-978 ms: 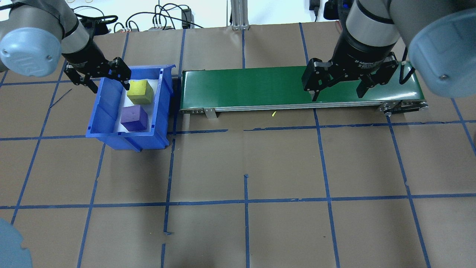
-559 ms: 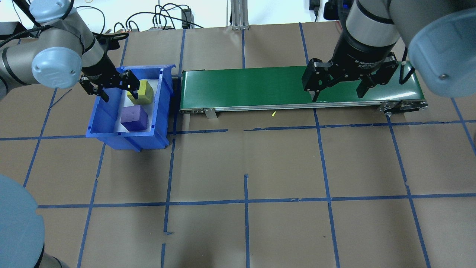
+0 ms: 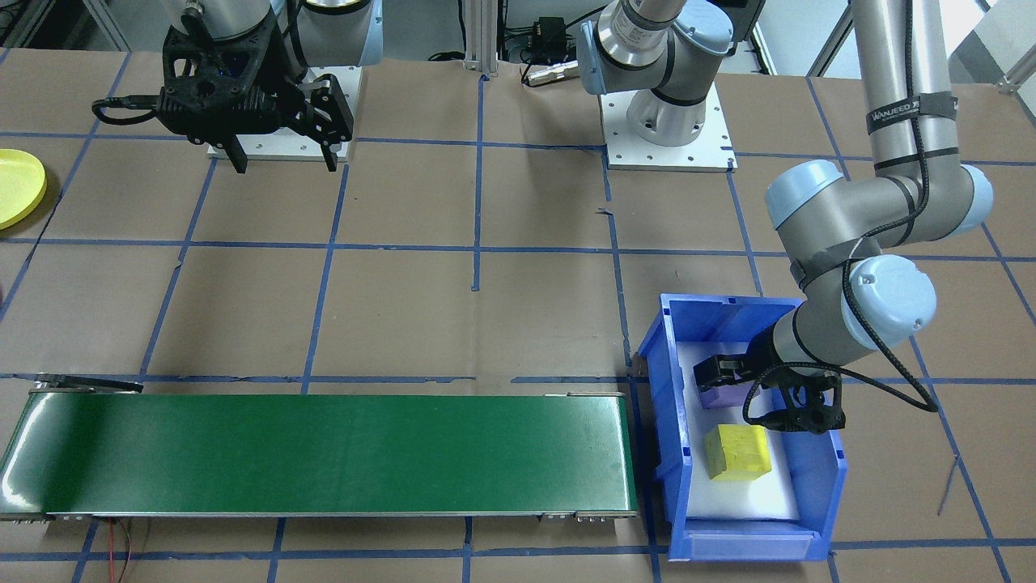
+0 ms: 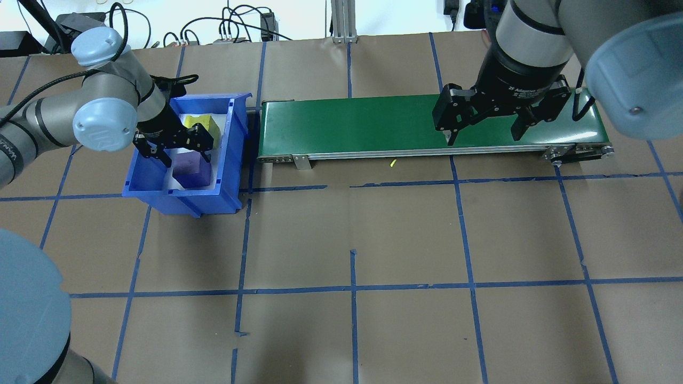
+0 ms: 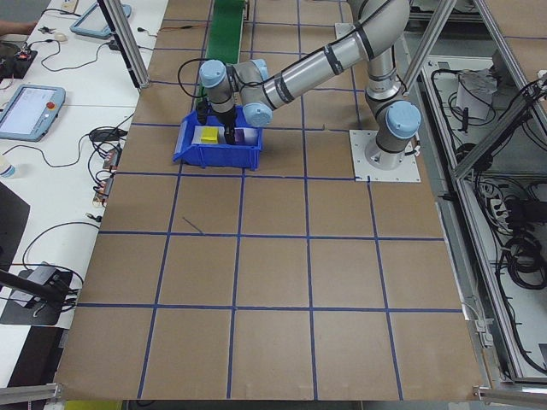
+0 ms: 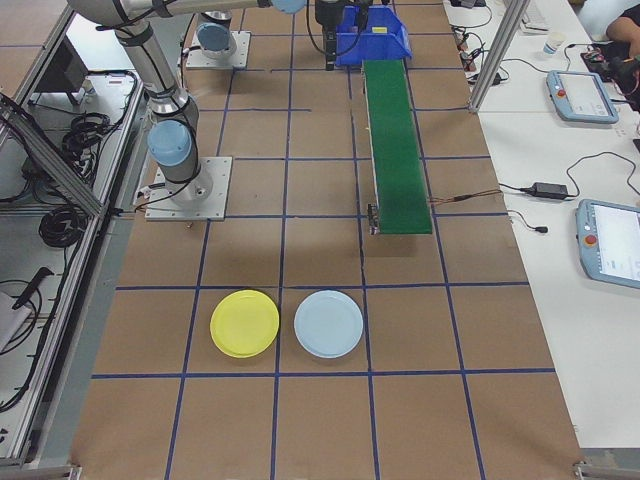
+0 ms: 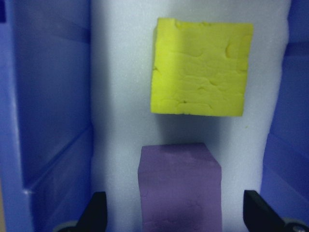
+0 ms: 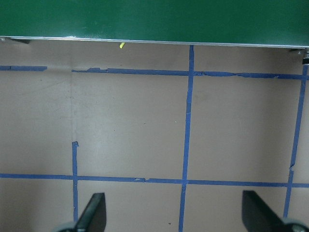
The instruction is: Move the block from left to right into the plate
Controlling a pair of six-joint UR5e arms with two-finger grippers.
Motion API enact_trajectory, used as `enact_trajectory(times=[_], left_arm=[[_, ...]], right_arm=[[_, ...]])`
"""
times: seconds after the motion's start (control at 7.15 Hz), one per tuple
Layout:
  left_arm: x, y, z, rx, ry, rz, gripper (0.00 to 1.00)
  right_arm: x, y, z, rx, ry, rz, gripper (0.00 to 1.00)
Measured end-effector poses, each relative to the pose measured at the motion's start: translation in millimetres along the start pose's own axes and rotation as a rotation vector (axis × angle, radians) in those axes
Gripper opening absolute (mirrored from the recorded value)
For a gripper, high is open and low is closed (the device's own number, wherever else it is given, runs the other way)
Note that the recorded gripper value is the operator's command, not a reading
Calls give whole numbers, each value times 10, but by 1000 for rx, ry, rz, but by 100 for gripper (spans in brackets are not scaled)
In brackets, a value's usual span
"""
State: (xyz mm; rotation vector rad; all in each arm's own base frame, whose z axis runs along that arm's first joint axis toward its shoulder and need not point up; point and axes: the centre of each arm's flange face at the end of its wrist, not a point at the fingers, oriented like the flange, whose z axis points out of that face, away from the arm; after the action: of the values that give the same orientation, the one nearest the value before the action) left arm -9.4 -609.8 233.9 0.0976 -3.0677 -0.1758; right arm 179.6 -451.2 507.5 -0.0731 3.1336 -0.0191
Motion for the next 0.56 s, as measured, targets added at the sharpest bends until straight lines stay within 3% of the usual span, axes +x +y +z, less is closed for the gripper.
enact_trajectory(times=[0.14, 0.28, 0.56], left_arm=[[9, -1, 41, -8, 11, 3, 29], [14, 8, 36, -12, 11, 9, 24], [30, 3, -100, 3, 3, 14, 22]], right_arm=[[-1, 0, 2, 0, 0, 0, 100], [0, 1, 3, 0, 0, 0, 100], [-1, 0, 0, 0, 0, 0, 100]])
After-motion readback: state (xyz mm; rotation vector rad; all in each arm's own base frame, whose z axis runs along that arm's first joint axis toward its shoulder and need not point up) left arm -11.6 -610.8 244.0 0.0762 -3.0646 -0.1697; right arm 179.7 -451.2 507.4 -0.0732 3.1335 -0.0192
